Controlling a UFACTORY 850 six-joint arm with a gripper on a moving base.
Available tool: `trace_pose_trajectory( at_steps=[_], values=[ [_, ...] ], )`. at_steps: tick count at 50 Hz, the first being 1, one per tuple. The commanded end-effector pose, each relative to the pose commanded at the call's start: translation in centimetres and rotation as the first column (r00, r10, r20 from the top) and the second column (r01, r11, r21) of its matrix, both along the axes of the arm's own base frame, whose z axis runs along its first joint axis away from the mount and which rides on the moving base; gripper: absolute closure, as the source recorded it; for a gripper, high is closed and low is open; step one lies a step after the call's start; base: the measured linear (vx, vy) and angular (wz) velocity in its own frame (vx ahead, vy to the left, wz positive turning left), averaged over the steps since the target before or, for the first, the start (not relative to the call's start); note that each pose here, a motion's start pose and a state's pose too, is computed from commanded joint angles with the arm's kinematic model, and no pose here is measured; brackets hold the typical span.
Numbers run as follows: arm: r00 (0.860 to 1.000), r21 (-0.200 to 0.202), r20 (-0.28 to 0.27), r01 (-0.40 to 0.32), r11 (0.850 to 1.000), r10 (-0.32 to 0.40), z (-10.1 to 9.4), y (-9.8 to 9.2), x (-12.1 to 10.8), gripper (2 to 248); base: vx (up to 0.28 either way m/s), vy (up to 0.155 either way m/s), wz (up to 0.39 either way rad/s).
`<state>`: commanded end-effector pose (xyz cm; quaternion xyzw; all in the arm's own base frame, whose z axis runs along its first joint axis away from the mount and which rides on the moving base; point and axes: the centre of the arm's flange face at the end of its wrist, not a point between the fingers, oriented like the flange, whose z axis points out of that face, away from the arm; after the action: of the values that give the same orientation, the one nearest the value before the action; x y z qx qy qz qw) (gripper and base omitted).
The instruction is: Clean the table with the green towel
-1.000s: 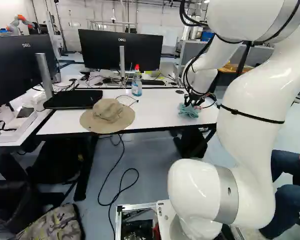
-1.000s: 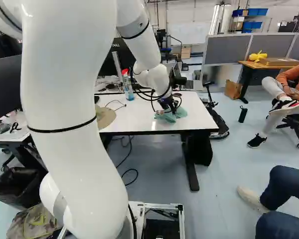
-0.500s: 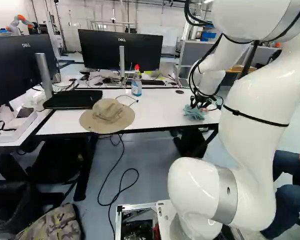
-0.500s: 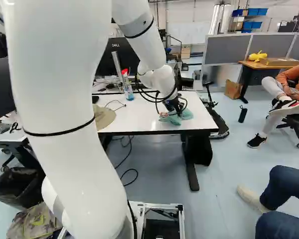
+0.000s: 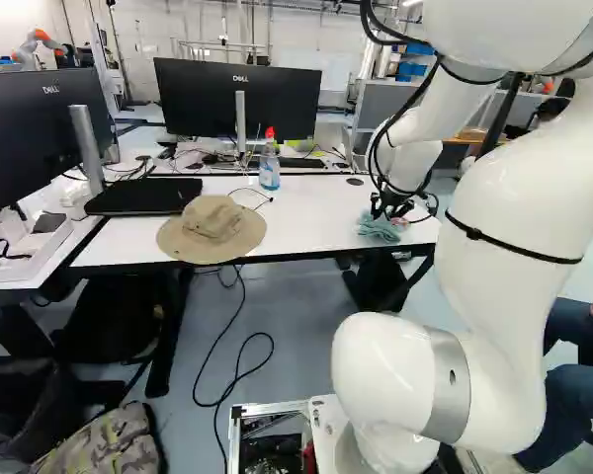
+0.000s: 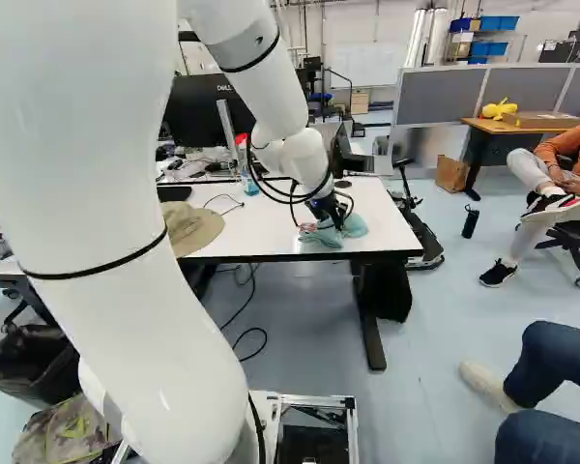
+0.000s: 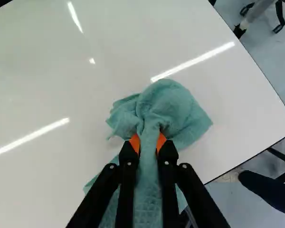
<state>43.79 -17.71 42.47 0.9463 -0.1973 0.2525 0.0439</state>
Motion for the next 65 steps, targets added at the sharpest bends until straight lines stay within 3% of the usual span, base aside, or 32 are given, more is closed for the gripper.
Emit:
trace_pose_trajectory(
  at_steps=[14,30,47,65],
  values=[
    [0.999,0.001,-0.001,-0.049,0.999,0.049,0.0,2.4,0.3,193,0.000,0.000,0.000],
    [0.996,-0.002,0.005,-0.090,0.996,0.090,0.0,3.5,3.0,193,0.000,0.000,0.000],
    [0.995,-0.007,0.016,-0.097,0.995,0.097,-0.1,3.0,6.2,193,0.000,0.000,0.000],
    [0.998,-0.010,0.025,-0.054,0.998,0.054,-0.1,0.2,7.4,193,0.000,0.000,0.000]
  ],
)
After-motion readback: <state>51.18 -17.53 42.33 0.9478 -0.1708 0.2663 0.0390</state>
